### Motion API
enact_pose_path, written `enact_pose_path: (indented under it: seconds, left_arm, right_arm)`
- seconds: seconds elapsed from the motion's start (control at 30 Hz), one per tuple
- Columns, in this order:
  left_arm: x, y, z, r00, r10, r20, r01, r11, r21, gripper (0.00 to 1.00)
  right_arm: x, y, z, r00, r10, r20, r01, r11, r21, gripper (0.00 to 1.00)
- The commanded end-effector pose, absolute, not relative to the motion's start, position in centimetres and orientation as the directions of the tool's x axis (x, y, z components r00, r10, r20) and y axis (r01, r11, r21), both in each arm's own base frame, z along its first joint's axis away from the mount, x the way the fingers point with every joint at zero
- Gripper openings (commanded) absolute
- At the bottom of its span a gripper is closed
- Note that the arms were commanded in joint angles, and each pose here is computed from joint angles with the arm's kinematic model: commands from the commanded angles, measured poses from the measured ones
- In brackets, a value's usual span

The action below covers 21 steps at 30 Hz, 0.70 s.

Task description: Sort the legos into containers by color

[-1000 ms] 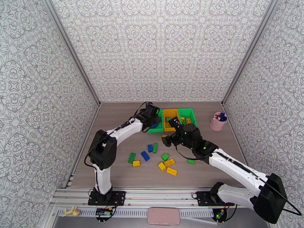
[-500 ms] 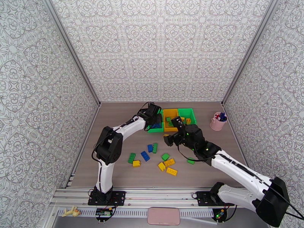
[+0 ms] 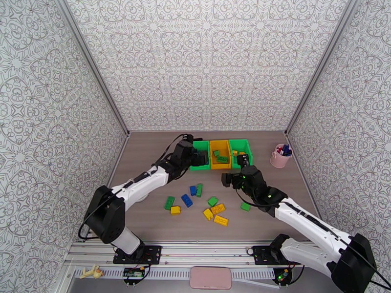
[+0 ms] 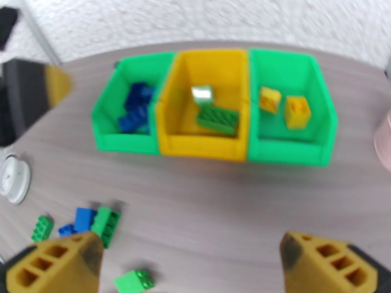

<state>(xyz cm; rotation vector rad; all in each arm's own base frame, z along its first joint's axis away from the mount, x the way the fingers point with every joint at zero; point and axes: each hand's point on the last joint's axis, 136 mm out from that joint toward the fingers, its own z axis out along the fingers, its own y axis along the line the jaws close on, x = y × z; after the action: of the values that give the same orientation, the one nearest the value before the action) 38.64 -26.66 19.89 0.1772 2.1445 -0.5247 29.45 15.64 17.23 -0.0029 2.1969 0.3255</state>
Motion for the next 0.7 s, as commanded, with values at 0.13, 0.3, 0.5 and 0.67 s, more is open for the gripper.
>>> enact_pose_path:
  seconds: [0.13,0.3,0.5,0.67]
  left_arm:
    - [31.6,-31.2,21.5,-0.299,0.209,-0.931,0.707,0.704,-0.069,1.00]
    - [27.1,-32.2,21.1,-0.197,0.207,-0.958,0.841,0.538,-0.057,1.00]
    - [22.9,-32.8,19.6,-0.112,0.298,-0.948,0.934,0.357,0.002,1.00]
    - [21.2,-33.1,19.2,-0.073,0.327,-0.942,0.963,0.267,0.018,1.00]
  right_arm:
    - [25.6,10.7,10.9,-0.716,0.319,-0.621,0.185,0.945,0.271,0.99]
    - [23.9,10.1,7.8,-0.781,0.332,-0.528,0.247,0.942,0.227,0.99]
    - [23.2,9.9,5.4,-0.818,0.338,-0.465,0.286,0.941,0.182,0.97]
    - [22.9,10.1,3.7,-0.841,0.345,-0.417,0.307,0.939,0.157,0.97]
